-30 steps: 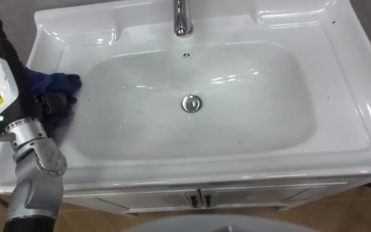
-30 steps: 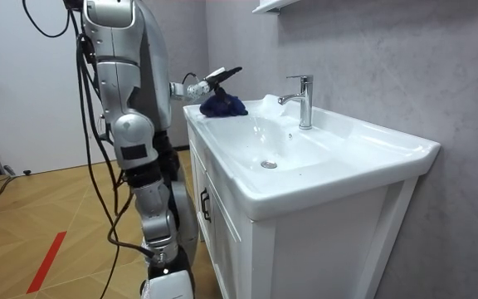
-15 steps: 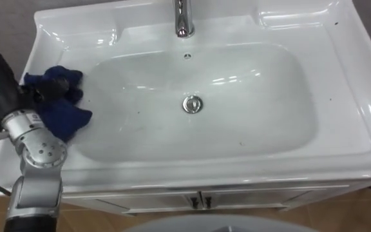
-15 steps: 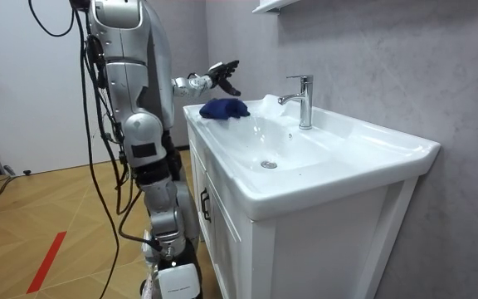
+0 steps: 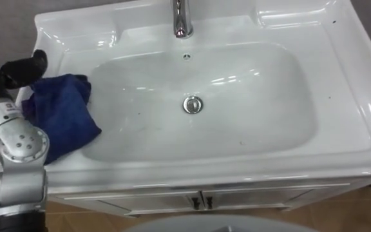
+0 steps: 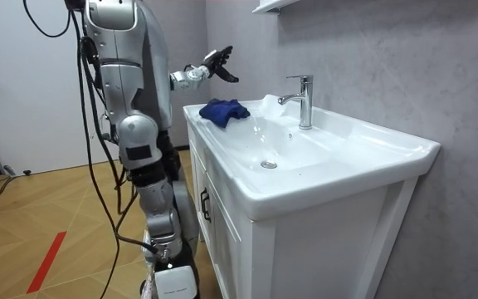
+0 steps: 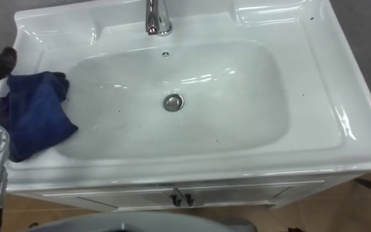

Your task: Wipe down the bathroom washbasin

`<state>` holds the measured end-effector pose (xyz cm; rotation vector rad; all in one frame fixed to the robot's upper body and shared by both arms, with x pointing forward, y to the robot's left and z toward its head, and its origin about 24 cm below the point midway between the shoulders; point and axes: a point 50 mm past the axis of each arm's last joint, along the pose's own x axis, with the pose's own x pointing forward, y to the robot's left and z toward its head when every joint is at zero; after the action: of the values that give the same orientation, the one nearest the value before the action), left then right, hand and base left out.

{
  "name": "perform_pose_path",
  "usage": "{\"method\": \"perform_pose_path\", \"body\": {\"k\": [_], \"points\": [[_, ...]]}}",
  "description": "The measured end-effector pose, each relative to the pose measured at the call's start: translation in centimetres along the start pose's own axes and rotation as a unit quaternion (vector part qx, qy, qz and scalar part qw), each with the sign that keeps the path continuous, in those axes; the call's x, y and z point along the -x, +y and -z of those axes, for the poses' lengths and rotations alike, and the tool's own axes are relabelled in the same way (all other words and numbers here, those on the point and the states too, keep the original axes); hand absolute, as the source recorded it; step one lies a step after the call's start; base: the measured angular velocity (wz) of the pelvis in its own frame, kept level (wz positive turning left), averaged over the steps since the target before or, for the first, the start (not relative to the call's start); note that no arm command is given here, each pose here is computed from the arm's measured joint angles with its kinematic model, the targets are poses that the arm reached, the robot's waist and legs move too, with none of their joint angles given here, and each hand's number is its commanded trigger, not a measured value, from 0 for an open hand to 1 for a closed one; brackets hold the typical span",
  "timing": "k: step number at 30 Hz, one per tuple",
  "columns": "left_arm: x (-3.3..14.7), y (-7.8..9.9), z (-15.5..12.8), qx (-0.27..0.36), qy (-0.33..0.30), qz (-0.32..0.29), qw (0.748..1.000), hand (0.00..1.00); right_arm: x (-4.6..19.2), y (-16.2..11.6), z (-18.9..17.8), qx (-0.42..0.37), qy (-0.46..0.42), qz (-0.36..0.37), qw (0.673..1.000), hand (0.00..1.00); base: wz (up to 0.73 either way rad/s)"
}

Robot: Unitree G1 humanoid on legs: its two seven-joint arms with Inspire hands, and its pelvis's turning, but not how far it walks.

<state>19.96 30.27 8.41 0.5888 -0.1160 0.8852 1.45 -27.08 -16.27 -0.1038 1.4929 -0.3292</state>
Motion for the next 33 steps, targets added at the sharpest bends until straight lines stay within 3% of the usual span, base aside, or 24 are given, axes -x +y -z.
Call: {"method": "perform_pose_path", "body": {"k": [7, 12, 15, 18, 23, 26, 30, 32, 33], "points": [[-3.4, 4.4, -1.0, -0.012, -0.035, -0.113, 0.993, 0.0, 0.1, -1.0, 1.1, 0.016, 0.013, 0.013, 1.0, 0.0, 0.02], [-4.0, 7.0, -0.2, -0.027, -0.021, -0.18, 0.983, 0.0, 0.1, -1.6, 1.4, 0.018, 0.018, 0.024, 0.999, 0.0, 0.17], [-4.0, 8.0, 1.9, -0.051, 0.017, -0.207, 0.977, 0.0, 0.2, -2.1, 1.3, 0.019, 0.014, 0.029, 0.999, 0.0, 0.17], [-3.0, 9.6, 5.4, -0.07, 0.092, -0.233, 0.966, 0.0, 0.3, -2.8, 0.9, 0.023, 0.001, 0.041, 0.999, 0.0, 0.17], [-1.5, 13.5, 8.9, -0.017, 0.196, -0.328, 0.924, 0.0, 0.3, -2.9, 1.3, 0.039, 0.009, 0.046, 0.998, 0.0, 0.08], [0.1, 15.8, 10.7, 0.027, 0.255, -0.398, 0.881, 0.0, 0.4, -3.0, 2.0, 0.054, 0.026, 0.046, 0.997, 0.0, 0.16], [2.9, 16.7, 13.9, 0.057, 0.349, -0.433, 0.829, 0.0, 0.4, -2.8, 2.3, 0.056, 0.026, 0.04, 0.997, 0.0, 0.03], [5.5, 17.3, 16.1, 0.065, 0.415, -0.449, 0.789, 0.0, 0.4, -2.7, 2.1, 0.058, 0.024, 0.038, 0.997, 0.0, 0.0], [6.0, 17.4, 16.4, 0.062, 0.426, -0.452, 0.781, 0.0, 0.4, -2.7, 2.2, 0.059, 0.025, 0.037, 0.997, 0.0, 0.1]]}}
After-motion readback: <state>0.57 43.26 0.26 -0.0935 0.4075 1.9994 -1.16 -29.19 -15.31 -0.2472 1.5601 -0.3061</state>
